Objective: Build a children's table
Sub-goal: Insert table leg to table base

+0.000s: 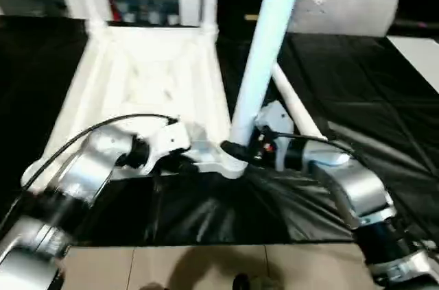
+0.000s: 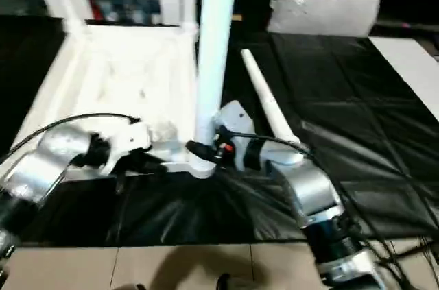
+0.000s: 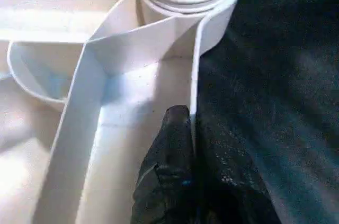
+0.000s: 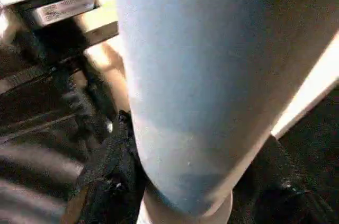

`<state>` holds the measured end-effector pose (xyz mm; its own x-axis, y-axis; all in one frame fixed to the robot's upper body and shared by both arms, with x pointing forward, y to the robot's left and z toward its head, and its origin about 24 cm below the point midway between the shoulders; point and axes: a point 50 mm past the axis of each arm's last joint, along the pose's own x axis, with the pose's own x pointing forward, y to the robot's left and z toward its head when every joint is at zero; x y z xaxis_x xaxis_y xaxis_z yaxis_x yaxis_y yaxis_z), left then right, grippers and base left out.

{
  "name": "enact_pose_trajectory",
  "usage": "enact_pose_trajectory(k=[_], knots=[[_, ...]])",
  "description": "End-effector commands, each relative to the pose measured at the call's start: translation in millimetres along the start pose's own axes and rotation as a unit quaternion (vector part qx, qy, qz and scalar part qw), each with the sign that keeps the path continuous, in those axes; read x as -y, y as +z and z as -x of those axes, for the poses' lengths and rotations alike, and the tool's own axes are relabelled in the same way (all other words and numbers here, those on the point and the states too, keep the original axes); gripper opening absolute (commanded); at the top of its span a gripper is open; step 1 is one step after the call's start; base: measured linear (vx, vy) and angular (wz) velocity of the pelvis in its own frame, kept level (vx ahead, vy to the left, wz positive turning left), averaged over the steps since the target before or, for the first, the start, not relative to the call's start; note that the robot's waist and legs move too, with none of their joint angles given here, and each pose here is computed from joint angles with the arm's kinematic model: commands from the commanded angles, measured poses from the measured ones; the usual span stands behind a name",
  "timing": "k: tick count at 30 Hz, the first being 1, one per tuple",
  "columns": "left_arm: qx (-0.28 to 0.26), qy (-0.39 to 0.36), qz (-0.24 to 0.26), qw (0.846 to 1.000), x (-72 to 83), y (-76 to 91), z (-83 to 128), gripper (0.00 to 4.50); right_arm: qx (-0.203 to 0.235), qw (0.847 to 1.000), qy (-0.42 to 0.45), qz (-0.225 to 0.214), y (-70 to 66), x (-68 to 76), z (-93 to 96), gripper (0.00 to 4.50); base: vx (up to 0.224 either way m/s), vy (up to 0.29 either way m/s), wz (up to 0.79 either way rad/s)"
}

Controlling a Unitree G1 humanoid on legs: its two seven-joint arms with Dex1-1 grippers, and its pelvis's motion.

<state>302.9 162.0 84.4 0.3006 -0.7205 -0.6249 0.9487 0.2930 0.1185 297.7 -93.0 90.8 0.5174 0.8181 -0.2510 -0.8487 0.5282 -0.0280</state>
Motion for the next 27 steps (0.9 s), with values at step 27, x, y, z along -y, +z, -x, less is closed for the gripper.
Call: enact_pose_trajectory(k=[27], knots=[[0.037, 0.137, -0.001, 0.99, 27.2, 38.3, -8, 0.0, 0.089, 0.971, -0.166, -0.146, -12.6, 18.0, -5.3, 1.88, 0.006, -0.002, 0.01]])
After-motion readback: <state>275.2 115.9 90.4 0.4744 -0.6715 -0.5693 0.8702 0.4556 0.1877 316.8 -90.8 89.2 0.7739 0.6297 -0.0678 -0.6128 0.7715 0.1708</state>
